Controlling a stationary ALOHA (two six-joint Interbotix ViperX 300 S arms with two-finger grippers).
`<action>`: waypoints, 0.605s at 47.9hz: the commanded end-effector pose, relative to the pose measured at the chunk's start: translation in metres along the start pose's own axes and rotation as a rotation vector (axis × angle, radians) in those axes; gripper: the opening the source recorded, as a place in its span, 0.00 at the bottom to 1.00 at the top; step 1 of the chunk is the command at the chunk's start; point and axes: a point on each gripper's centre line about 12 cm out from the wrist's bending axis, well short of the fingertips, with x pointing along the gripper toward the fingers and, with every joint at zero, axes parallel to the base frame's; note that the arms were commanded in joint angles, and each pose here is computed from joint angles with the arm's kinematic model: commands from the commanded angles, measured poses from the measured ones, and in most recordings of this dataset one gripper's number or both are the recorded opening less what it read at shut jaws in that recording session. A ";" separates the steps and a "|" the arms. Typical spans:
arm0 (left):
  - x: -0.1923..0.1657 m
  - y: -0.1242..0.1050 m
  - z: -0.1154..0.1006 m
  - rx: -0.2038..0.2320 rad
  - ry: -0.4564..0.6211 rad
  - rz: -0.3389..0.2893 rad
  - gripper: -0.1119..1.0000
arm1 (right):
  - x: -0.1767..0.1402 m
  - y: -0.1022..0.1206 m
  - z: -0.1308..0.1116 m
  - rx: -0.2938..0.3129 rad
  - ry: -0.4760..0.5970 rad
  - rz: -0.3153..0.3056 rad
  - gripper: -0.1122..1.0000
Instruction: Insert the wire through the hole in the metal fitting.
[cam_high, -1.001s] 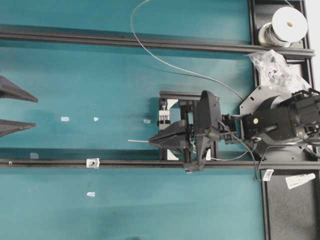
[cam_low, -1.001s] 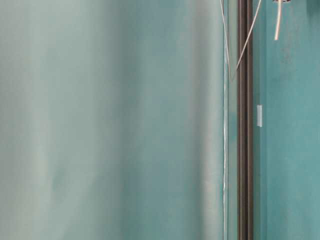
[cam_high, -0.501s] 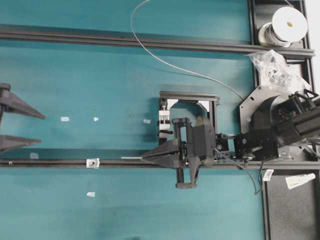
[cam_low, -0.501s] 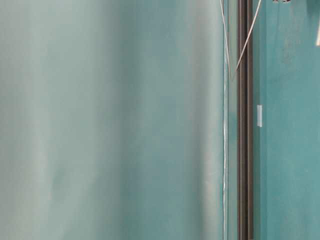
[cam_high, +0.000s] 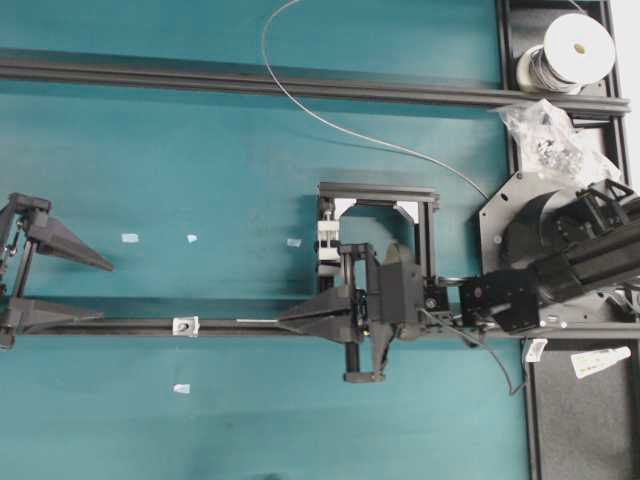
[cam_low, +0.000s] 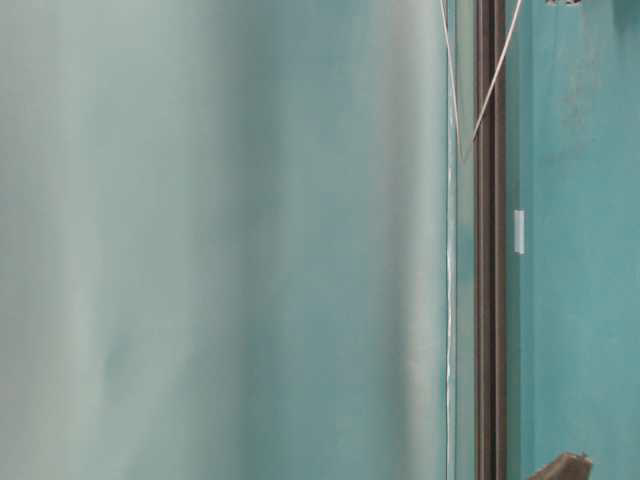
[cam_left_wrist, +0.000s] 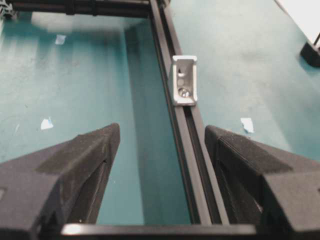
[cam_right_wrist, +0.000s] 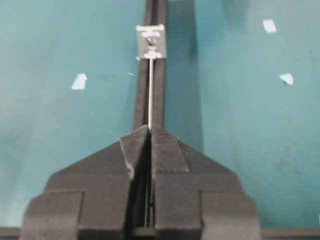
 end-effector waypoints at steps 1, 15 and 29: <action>0.002 -0.002 0.005 -0.003 -0.026 -0.005 0.95 | 0.003 0.003 0.002 0.017 0.005 -0.005 0.10; 0.002 -0.002 0.003 -0.002 -0.018 -0.005 0.95 | 0.004 0.006 -0.002 0.017 0.024 -0.001 0.10; 0.003 -0.002 0.004 -0.004 -0.022 -0.007 0.95 | 0.002 0.011 -0.002 0.011 0.008 0.014 0.10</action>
